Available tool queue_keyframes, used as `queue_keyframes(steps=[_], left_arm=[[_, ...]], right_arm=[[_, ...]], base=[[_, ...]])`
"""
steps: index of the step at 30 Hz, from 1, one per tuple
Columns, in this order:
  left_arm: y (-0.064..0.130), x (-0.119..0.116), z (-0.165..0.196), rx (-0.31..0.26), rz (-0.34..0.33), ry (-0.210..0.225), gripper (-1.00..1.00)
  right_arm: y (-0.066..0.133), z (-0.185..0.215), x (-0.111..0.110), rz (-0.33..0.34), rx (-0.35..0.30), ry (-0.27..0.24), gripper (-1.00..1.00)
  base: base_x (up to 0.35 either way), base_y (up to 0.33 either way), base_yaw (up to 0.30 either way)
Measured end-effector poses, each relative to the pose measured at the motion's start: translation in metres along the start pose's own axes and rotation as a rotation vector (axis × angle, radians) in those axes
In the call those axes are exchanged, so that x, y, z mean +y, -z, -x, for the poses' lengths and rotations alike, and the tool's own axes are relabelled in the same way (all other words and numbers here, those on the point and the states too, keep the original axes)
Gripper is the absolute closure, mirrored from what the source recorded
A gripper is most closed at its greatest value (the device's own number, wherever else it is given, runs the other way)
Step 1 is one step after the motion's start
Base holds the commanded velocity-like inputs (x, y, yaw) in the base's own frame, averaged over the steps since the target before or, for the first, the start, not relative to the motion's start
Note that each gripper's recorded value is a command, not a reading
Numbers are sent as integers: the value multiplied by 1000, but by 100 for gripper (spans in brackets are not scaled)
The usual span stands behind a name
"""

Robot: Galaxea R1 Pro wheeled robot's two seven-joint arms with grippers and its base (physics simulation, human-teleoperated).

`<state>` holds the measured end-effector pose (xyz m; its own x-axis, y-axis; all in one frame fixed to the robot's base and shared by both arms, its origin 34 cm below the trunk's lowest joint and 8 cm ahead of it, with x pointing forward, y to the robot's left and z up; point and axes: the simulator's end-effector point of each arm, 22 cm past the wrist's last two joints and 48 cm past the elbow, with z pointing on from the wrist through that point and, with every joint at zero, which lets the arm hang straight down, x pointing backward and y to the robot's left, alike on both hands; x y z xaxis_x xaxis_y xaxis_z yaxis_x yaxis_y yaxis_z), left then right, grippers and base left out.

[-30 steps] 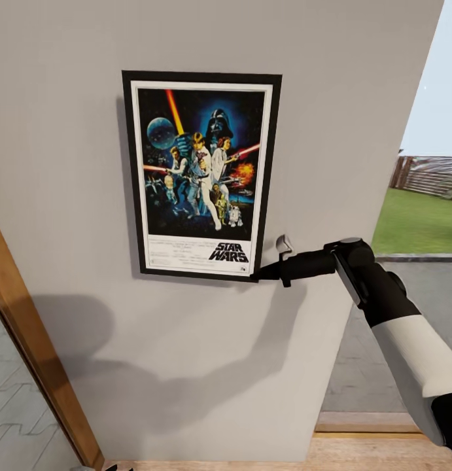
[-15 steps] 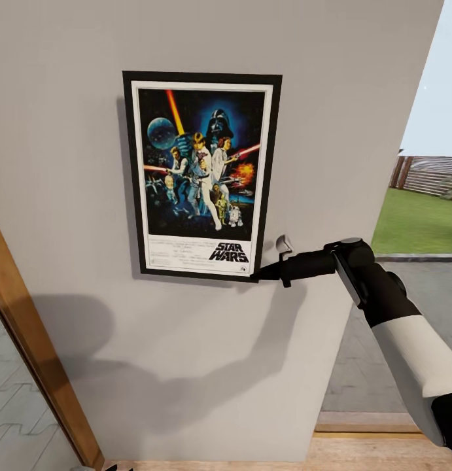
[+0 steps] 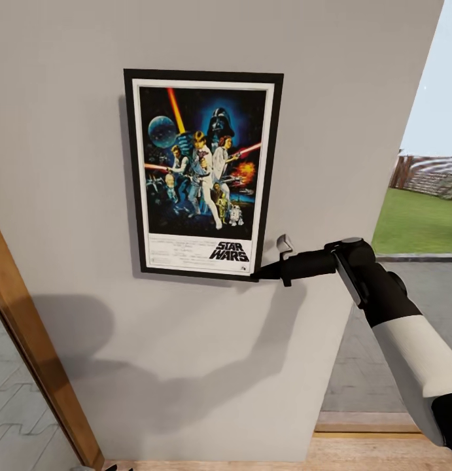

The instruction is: Pick up the poster from the kitchen countertop and hang it on one of the wall nails in the kitchen.

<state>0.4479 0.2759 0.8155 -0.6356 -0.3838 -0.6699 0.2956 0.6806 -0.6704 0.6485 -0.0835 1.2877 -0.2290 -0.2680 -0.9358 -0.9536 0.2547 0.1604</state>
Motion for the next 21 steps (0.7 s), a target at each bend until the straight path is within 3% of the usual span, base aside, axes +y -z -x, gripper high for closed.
queue_keyframes(steps=[21], left_arm=[[0,0,0,0,0,0,-100]], right_arm=[[0,0,0,-1,0,-1,100]], base=[[0,0,0]])
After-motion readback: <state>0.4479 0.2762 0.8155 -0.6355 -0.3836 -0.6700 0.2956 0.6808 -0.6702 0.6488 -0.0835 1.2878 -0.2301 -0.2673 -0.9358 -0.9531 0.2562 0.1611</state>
